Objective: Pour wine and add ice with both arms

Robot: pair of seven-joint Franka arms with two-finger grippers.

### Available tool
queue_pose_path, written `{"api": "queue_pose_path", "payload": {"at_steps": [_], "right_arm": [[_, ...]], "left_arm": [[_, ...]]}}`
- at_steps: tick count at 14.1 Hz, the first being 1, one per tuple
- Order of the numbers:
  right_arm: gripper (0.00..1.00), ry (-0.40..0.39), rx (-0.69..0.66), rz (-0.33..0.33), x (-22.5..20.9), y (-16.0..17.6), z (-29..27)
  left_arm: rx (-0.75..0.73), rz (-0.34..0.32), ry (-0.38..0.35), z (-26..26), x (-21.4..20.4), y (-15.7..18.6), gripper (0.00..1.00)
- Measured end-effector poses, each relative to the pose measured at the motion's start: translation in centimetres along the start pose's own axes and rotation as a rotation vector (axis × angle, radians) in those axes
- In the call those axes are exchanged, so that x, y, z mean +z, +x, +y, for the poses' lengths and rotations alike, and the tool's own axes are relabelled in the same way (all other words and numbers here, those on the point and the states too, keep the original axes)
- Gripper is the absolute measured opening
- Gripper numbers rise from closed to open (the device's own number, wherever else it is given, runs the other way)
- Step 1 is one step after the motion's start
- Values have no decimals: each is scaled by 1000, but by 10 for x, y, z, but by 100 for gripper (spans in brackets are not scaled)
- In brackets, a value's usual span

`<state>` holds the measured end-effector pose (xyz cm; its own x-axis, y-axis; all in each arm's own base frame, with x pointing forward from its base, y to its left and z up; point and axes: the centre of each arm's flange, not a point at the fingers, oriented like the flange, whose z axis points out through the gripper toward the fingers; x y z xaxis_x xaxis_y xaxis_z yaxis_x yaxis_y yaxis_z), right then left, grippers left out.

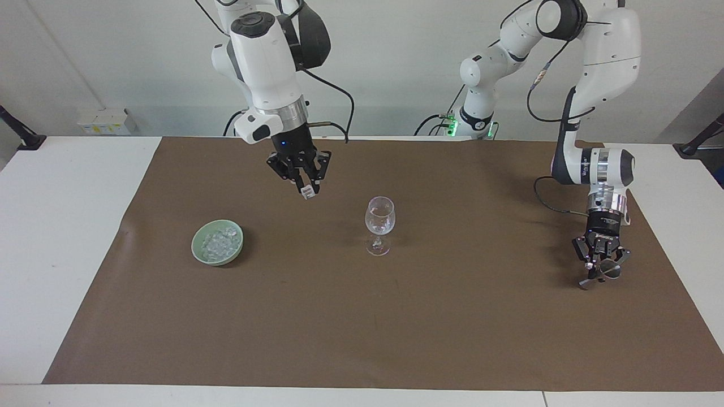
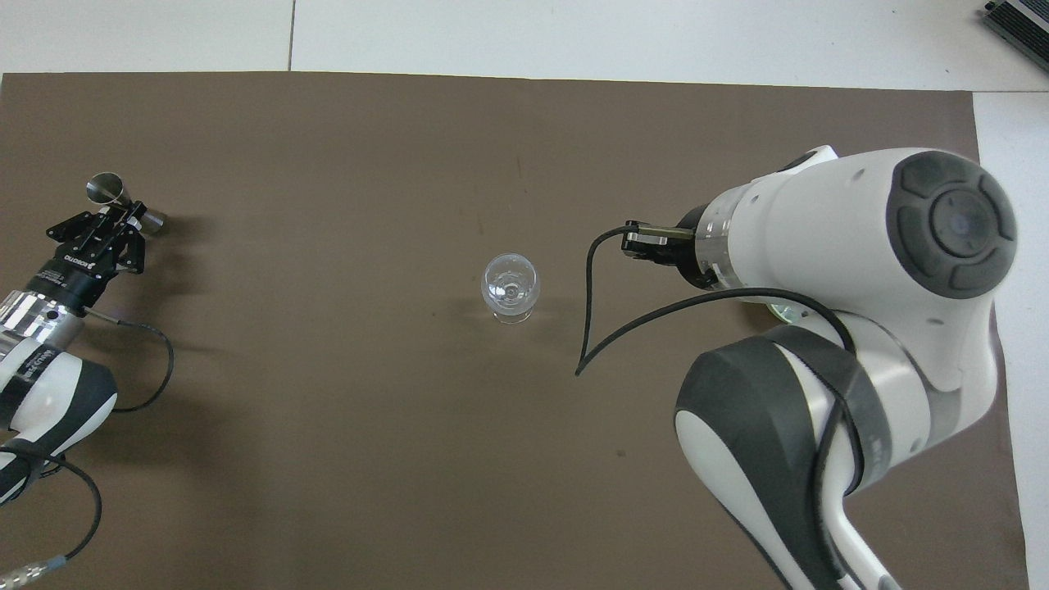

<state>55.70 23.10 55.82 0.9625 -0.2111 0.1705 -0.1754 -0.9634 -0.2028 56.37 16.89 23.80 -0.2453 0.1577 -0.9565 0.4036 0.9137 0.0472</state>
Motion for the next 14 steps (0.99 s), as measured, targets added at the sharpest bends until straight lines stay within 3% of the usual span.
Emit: {"api": "queue_pose_path", "payload": {"at_steps": [6,14], "right_arm": [[33,112,84,35,23,-26,-65],[33,126,41,1,54,-45,-90]], "left_arm": [[-4,3,2,-1,1,3,21],[-5,4,3,-1,1,4,21]]}}
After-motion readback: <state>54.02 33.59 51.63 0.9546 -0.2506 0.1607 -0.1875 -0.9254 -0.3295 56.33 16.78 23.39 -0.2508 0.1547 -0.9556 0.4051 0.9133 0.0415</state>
